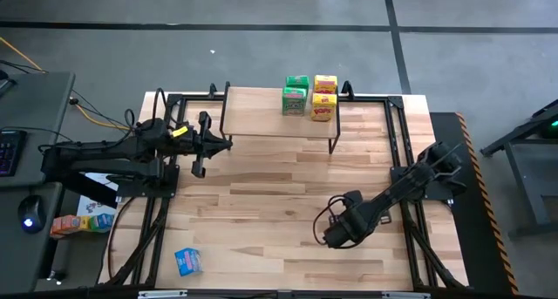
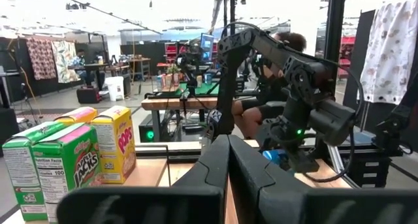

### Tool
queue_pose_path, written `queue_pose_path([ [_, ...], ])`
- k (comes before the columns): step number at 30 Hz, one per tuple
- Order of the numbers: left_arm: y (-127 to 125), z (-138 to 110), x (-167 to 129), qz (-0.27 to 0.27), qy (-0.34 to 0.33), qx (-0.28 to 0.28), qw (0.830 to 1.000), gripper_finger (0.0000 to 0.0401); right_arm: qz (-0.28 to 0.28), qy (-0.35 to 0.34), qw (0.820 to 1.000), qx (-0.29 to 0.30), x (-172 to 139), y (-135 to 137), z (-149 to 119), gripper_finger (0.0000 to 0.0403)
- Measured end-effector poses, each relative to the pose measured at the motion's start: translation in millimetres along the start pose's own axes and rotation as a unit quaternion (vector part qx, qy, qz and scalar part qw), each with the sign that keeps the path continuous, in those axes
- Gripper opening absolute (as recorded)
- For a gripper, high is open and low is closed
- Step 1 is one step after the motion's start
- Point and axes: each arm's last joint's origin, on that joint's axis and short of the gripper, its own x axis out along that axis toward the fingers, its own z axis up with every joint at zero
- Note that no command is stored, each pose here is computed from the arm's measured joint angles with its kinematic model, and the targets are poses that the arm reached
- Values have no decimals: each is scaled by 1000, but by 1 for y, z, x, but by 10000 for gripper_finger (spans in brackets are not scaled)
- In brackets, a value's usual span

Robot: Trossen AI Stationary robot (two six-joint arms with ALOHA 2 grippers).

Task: Stack cereal on shelf
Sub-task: Put the right blue cereal box on the shelf

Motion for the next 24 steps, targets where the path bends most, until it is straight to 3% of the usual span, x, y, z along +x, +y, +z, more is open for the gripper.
queue_pose_path([
  [4,0,1,-2,0,-3,0,1000,0,46,9,998,-48,-19,2,4,118],
  [7,-1,3,-6,-1,-6,1,1000,0,119,-18,986,-112,-41,8,10,116],
  [11,-3,1,-10,-21,12,-2,1000,0,206,-110,953,-195,-69,21,18,121],
  [15,-7,-3,-7,-93,25,-7,995,1,249,-208,912,-253,-86,34,33,123],
  [20,-15,-16,13,-143,47,-5,989,23,270,-233,879,-316,-92,50,59,123],
  [24,-23,-36,38,-148,78,-6,986,76,290,-215,863,-354,-94,58,76,123],
])
